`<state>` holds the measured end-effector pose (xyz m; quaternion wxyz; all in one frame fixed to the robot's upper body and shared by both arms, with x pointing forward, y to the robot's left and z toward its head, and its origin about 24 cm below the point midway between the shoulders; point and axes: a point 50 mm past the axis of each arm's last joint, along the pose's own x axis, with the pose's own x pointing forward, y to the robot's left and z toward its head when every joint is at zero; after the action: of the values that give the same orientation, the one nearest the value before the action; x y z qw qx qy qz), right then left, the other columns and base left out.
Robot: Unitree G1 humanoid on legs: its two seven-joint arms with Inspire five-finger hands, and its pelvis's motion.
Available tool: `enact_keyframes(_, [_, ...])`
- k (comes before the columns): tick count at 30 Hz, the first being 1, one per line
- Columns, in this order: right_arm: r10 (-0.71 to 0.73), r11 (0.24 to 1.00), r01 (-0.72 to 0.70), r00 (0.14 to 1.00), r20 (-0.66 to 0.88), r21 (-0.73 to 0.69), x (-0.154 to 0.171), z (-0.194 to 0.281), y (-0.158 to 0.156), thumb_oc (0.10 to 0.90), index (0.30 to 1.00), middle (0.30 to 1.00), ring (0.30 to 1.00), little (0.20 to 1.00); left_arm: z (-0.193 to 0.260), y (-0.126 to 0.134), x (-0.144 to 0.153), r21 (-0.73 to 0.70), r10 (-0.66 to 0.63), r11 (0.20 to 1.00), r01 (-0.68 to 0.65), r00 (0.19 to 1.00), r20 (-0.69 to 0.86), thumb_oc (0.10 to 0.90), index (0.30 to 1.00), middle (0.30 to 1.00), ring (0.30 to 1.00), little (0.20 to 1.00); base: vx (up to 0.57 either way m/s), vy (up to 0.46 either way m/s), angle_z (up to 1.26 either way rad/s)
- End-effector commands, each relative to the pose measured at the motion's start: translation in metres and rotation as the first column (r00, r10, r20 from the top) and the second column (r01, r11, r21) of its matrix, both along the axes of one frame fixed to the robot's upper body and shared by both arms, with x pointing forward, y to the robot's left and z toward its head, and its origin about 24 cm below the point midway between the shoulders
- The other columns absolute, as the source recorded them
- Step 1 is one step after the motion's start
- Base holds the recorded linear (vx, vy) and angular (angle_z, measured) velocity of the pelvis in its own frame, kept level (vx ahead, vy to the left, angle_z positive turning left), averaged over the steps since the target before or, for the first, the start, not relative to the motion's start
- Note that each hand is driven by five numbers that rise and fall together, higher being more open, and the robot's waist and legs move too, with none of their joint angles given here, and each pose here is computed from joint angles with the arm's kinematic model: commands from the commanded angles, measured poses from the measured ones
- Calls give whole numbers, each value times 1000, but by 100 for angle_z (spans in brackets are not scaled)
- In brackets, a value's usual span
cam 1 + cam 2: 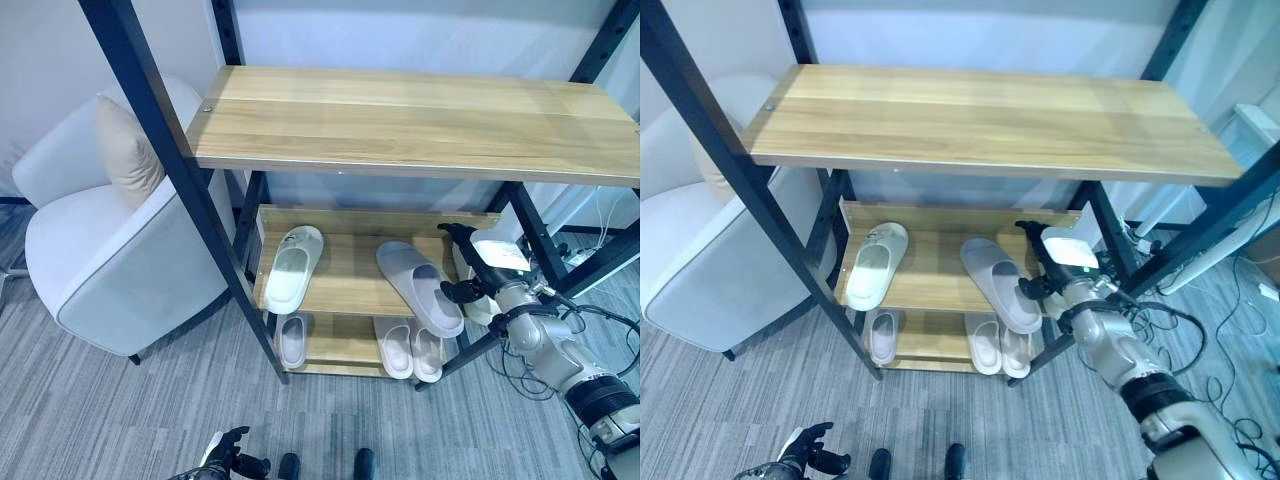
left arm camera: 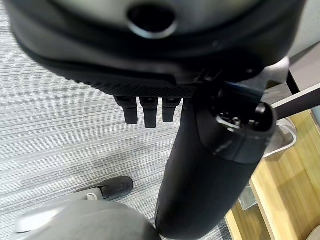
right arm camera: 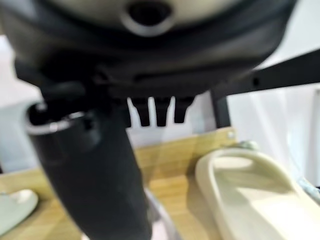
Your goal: Arrange the slippers neatly on the shoe rack.
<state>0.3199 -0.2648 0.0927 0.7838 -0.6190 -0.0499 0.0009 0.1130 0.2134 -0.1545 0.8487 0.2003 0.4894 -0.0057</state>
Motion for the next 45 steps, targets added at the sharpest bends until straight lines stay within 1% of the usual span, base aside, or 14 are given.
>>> enact_keyframes(1, [9,1000,-10,975,224,4,27,63,6,800,900,900,900,900,-12,-18,-26,-19,-90,996,88,989,-116,800,900,900,900,900,0,0,0])
enact_keyframes(6, [-38,998,30,981,188,46,35,55,5,800,900,900,900,900,-11,-20,-24,-25,-94,995,92,990,-104,800,900,900,900,900,13,-2,11])
enact_keyframes(7, [-54,997,43,982,181,65,38,54,6,731,796,796,796,796,-11,-20,-24,-26,-95,995,92,990,-105,800,900,900,900,900,17,-2,16])
enact_keyframes(9, [-67,995,54,984,164,80,41,49,7,684,726,726,726,726,-11,-21,-24,-26,-96,995,94,990,-104,800,900,900,900,900,16,-3,8])
enact_keyframes(10, [-70,995,58,986,153,80,41,47,8,582,573,573,573,573,-11,-21,-23,-26,-97,995,94,990,-103,800,900,900,900,900,0,0,0])
enact_keyframes(11, [-71,995,59,986,148,85,42,47,8,504,455,455,455,455,-11,-21,-23,-27,-96,995,94,990,-103,800,900,900,900,900,0,0,0])
enact_keyframes(12, [-71,994,58,987,145,90,43,46,9,464,396,396,396,396,-11,-21,-23,-28,-95,995,93,990,-102,800,900,900,900,900,0,0,0])
enact_keyframes(13, [-74,994,62,988,137,91,43,44,9,400,300,300,300,300,-11,-22,-23,-29,-94,995,91,990,-102,800,900,900,900,900,22,1,3])
enact_keyframes(23, [-39,992,18,984,173,123,32,47,11,400,300,300,300,300,-12,-19,-27,-29,-68,997,65,990,-121,800,900,900,900,900,11,-7,6])
enact_keyframes(31, [50,972,-120,945,324,200,-11,64,16,400,300,300,300,300,-12,-15,-26,-24,-44,999,41,990,-133,800,900,900,900,900,0,-3,0])
enact_keyframes(37, [171,877,-326,898,405,353,-51,69,44,400,300,300,300,300,-13,-19,-26,-39,-48,998,43,990,-135,800,900,900,900,900,-17,-1,-12])
enact_keyframes(39, [188,859,-350,894,406,373,-56,69,47,400,300,300,300,300,-13,-20,-25,-43,-51,998,46,990,-131,800,900,900,900,900,-20,6,-15])
enact_keyframes(40, [226,814,-395,891,394,426,-66,65,54,400,300,300,300,300,-13,-21,-25,-50,-59,997,52,990,-130,800,900,900,900,900,-27,9,-26])
enact_keyframes(45, [307,724,-439,896,322,532,-79,52,66,400,300,300,300,300,-12,-27,-22,-74,-86,994,77,989,-120,800,900,900,900,900,-14,2,-23])
